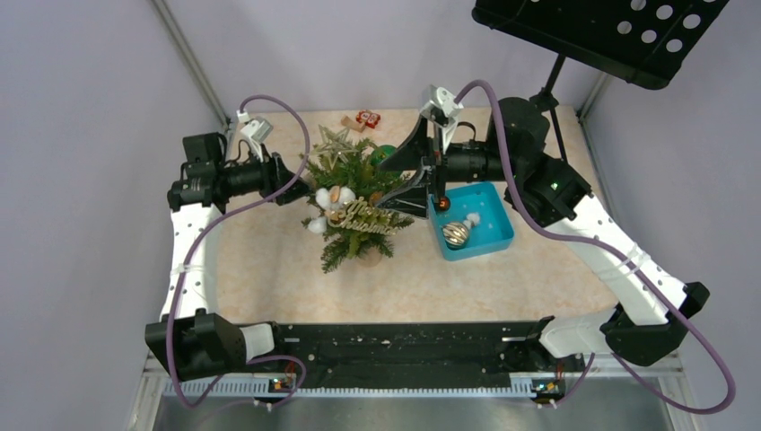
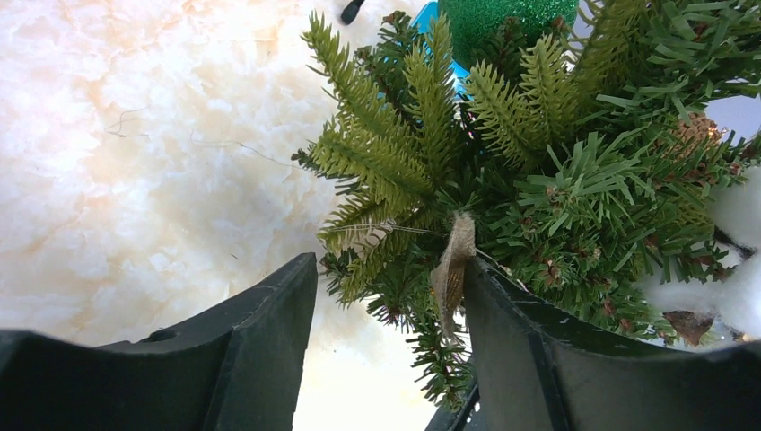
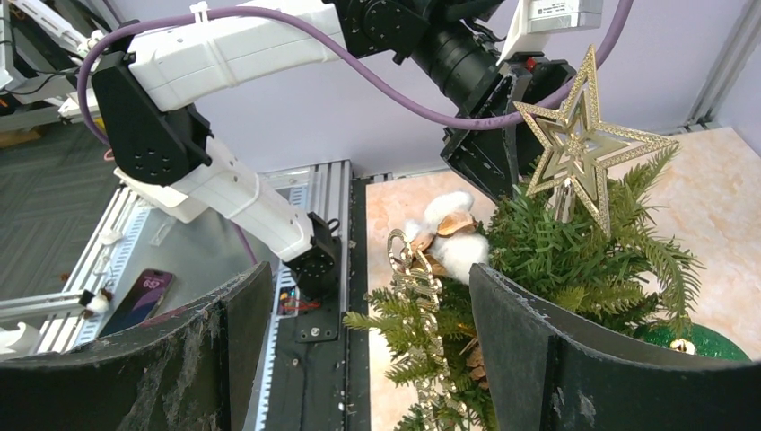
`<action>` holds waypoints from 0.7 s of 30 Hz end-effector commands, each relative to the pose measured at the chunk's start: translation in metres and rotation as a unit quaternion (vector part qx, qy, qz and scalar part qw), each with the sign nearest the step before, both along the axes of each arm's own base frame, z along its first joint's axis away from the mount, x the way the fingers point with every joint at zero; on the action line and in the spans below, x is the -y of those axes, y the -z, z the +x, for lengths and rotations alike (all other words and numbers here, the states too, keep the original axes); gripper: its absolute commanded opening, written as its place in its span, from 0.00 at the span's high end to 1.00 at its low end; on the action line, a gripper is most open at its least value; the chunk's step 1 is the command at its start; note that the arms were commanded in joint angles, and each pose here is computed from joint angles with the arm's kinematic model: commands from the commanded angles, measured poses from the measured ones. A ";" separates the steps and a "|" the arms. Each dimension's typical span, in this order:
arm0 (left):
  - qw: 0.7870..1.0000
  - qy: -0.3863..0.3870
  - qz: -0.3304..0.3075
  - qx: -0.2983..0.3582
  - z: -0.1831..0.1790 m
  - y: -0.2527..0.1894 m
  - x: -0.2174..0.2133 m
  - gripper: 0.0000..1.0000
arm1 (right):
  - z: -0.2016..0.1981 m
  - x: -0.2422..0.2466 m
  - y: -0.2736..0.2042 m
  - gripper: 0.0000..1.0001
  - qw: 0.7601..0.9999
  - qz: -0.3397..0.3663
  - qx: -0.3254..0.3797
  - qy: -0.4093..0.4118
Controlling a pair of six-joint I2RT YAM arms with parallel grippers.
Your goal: Decorate the small christmas tree
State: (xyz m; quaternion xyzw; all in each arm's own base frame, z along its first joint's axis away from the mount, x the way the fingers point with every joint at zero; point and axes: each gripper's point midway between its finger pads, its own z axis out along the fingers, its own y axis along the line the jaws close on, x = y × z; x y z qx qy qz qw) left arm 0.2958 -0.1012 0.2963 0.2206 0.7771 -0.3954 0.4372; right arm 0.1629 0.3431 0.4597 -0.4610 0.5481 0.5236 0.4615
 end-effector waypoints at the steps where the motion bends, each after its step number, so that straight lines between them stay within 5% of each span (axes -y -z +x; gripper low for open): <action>1: 0.999 -0.001 0.018 0.040 -0.002 -0.018 -0.001 0.33 | -0.007 0.007 -0.020 0.21 0.999 0.028 0.026 -0.004; 21: 0.996 -0.038 0.063 0.056 0.001 -0.035 -0.015 0.19 | -0.009 0.009 -0.019 0.21 0.999 0.030 0.028 -0.006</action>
